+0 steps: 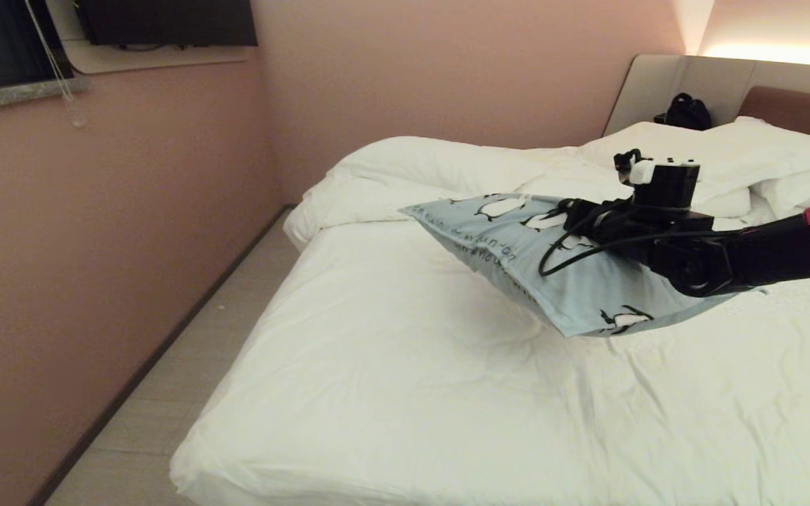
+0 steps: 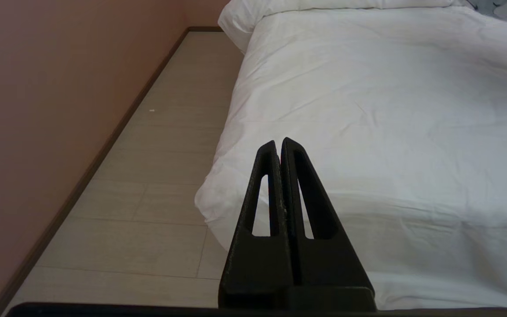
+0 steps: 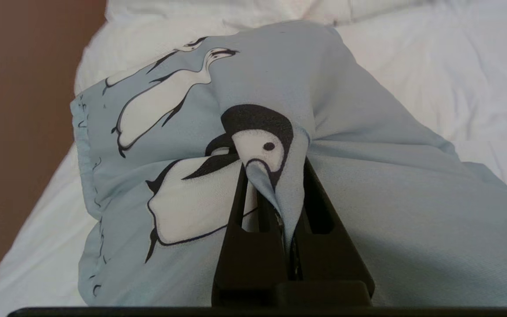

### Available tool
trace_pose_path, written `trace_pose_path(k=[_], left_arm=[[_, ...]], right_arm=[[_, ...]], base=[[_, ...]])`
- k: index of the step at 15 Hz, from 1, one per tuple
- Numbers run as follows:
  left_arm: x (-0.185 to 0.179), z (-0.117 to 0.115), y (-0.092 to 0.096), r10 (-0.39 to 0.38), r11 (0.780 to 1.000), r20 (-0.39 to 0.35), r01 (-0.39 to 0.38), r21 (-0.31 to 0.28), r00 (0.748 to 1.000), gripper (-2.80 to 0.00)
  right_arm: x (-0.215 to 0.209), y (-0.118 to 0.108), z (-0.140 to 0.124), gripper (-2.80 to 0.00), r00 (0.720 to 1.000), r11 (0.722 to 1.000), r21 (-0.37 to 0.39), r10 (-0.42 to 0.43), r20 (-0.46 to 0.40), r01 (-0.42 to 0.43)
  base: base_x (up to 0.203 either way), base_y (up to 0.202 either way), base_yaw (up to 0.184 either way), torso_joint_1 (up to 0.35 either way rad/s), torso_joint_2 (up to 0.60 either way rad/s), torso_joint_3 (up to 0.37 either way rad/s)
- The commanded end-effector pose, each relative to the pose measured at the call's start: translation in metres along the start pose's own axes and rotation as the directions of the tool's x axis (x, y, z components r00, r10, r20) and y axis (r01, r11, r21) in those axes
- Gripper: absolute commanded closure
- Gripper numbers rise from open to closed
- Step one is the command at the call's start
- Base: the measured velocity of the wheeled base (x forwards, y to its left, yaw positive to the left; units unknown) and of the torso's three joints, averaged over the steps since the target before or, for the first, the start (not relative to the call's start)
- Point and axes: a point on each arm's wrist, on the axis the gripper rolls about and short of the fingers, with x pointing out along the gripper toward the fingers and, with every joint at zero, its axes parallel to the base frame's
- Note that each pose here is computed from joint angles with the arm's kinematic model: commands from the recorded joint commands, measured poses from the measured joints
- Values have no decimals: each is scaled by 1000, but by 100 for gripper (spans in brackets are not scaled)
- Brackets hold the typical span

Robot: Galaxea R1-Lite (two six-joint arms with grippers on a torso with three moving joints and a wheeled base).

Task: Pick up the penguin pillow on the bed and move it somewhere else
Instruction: Place the pillow at the end of the bed

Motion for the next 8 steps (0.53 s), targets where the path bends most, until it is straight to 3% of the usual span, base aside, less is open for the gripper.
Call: trace_pose_path(k=[1, 8], left_arm=[[0, 0, 0, 1, 1000, 1, -1, 0, 1000, 0], [0, 0, 0, 1, 1000, 1, -1, 0, 1000, 0]], right_arm=[[7, 8, -8, 0, 1000, 1000, -7, 26, 17, -25], [26, 44, -55, 0, 994, 979, -176, 107, -9, -107]], base=[[0, 0, 0, 0, 0, 0], [0, 0, 0, 0, 0, 0]])
